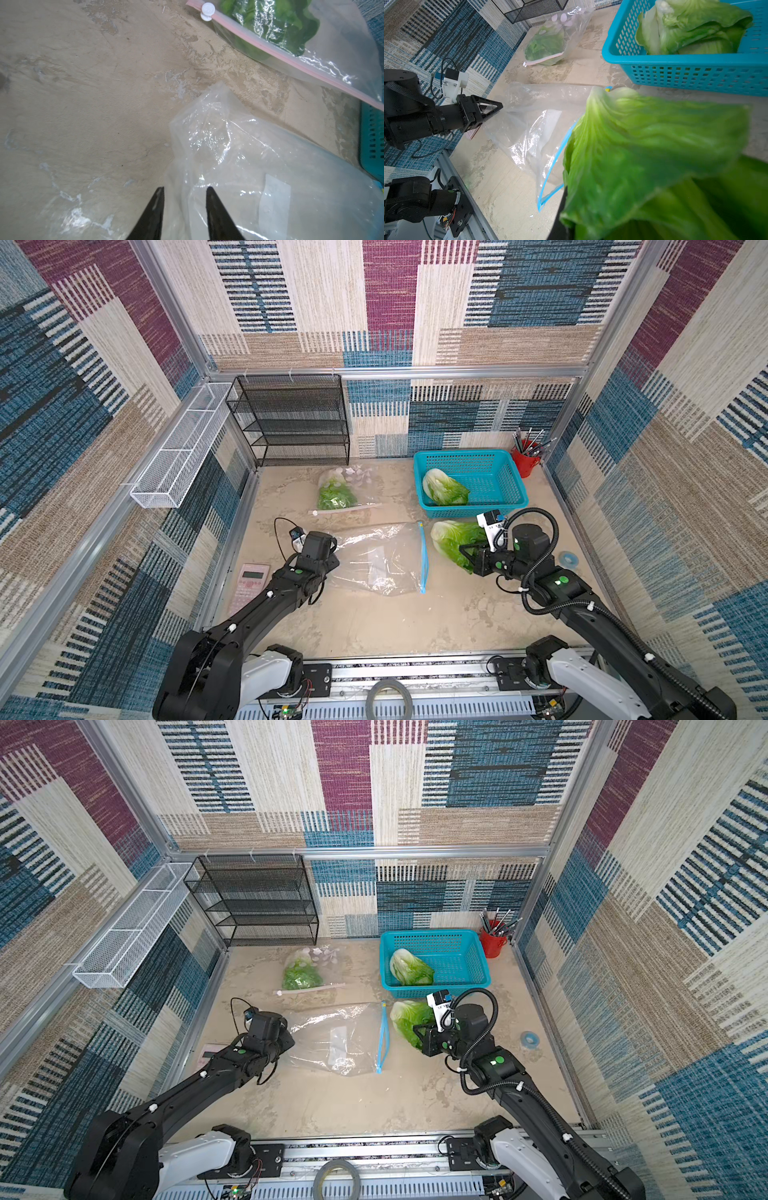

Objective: Open the zip-top bag and take out the chinese cabbages
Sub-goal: Pick up the Chinese cabbage from the zipper food storage bag, then place the Chinese cabbage in the basket.

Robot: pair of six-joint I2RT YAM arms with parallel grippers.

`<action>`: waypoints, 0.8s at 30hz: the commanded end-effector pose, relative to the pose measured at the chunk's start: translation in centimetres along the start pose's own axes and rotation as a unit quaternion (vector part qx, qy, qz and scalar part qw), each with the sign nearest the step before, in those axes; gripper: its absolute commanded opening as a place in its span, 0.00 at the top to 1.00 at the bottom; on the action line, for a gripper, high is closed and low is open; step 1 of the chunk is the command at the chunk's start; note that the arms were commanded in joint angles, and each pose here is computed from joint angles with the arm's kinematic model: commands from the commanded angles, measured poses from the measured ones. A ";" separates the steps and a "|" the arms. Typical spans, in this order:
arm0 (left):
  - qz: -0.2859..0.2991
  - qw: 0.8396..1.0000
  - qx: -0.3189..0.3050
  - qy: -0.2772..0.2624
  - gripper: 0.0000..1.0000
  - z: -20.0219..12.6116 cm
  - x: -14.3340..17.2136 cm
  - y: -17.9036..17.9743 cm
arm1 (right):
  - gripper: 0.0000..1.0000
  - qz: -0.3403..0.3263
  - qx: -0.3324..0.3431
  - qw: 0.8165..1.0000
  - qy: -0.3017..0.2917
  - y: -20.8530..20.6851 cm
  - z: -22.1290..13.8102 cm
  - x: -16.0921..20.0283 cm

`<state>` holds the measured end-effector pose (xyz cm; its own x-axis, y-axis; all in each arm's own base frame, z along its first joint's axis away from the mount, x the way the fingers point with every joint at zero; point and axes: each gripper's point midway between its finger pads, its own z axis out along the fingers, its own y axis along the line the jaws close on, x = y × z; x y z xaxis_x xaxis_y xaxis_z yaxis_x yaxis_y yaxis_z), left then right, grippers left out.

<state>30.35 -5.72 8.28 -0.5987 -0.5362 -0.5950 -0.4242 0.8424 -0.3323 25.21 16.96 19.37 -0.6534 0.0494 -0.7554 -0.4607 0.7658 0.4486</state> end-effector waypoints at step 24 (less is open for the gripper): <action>0.113 0.985 0.108 -0.070 0.18 -8.9 -5.7 -4.4 | 1.00 -0.023 0.043 0.996 -0.077 -0.5 -0.1 -7.7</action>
<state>30.31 -6.63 19.14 -0.5095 -0.4460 -0.7359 -0.2015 0.8932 -0.4019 29.09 16.22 23.18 -0.5950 0.0893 -0.7987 -0.4168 0.8154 0.4017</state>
